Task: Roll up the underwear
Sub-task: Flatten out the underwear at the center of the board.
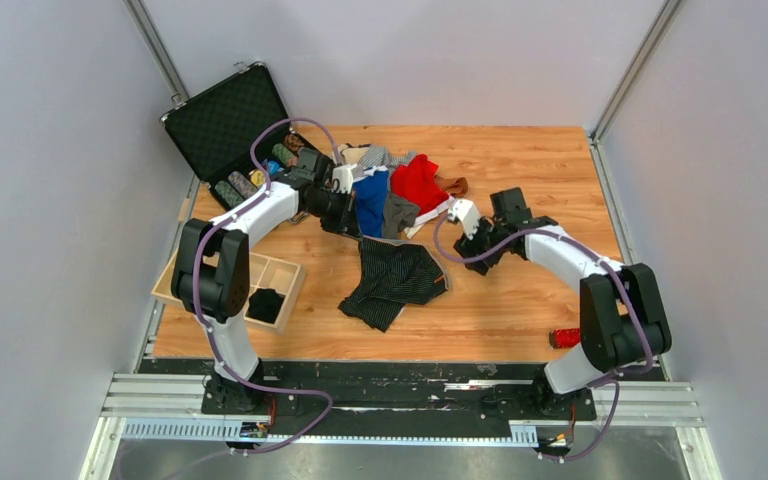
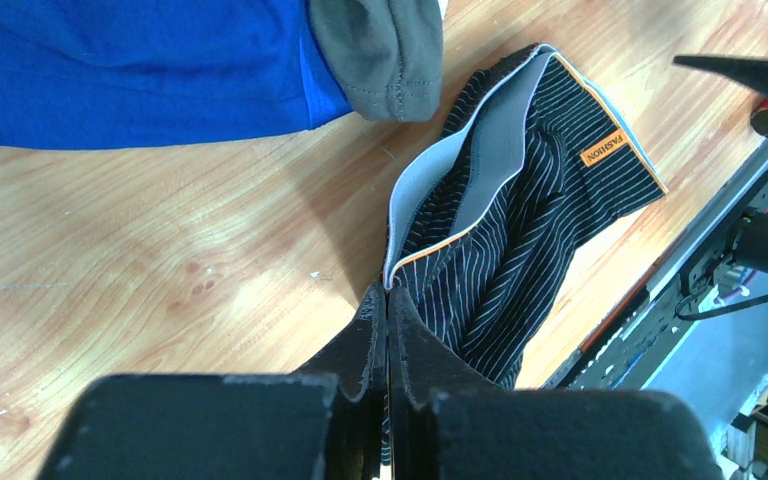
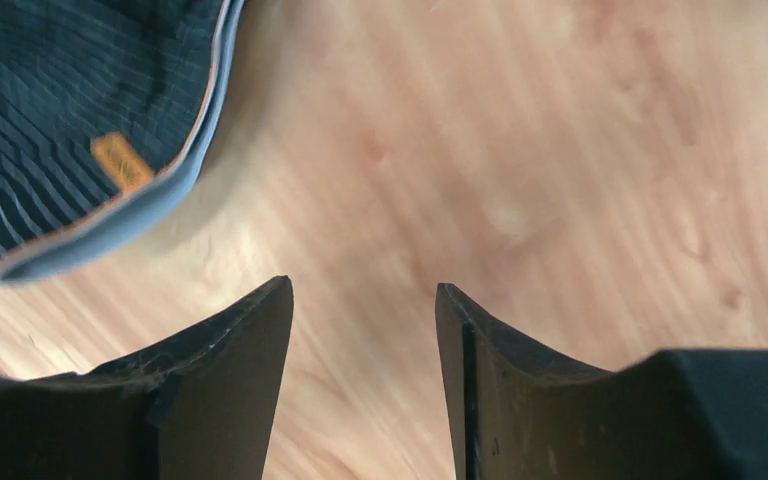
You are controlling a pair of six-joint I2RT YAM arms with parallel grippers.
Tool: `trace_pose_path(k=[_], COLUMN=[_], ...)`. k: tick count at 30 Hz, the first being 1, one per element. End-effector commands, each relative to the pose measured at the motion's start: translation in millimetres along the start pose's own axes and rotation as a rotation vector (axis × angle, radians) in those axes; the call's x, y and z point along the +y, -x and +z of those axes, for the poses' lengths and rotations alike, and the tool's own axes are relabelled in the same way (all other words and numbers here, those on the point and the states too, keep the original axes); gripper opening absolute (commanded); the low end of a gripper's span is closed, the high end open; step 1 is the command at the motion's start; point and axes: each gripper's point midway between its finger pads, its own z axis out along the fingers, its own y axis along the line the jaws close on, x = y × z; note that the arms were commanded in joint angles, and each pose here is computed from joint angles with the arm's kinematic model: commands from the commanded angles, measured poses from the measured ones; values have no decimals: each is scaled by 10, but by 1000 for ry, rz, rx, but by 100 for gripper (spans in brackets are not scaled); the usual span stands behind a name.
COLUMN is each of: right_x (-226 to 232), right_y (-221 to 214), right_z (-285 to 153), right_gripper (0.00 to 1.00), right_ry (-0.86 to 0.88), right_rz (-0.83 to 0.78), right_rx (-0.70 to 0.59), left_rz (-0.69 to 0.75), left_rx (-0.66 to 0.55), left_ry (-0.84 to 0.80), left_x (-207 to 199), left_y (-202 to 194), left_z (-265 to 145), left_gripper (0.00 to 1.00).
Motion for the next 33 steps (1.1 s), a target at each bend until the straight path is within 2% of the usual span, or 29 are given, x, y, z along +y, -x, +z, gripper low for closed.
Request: trace_pose_path(k=[1, 3, 4, 7, 10, 16, 23, 26, 29, 33], right_x=[-251, -60, 29, 379, 672, 934, 988, 961, 945, 907], right_y=[709, 841, 835, 761, 678, 488, 462, 429, 378, 393], right_z=[-235, -303, -311, -308, -320, -215, 8, 116, 172, 175], right_gripper=[58, 69, 73, 74, 75, 81, 70, 58, 50, 29], right_ry=[-42, 43, 72, 217, 343, 404, 412, 411, 397, 382], right_rz=[334, 522, 640, 860, 916, 937, 896, 905, 921, 909], right_rx=[-148, -176, -149, -56, -4, 71, 129, 151, 174, 168], left_rz=[29, 25, 25, 12, 7, -12, -24, -17, -16, -20], left_rx=[-37, -43, -46, -56, -73, -62, -60, -64, -63, -58], left_ry=[4, 19, 23, 58, 73, 52, 23, 29, 28, 23], left_x=[-14, 1, 0, 40, 37, 12, -16, -14, -24, -24], left_y=[163, 178, 188, 212, 240, 187, 156, 162, 155, 134], left_z=[-51, -62, -73, -97, -135, -110, -71, -90, -101, -89], left_gripper=[0, 0, 0, 0, 0, 0, 0, 0, 0, 0])
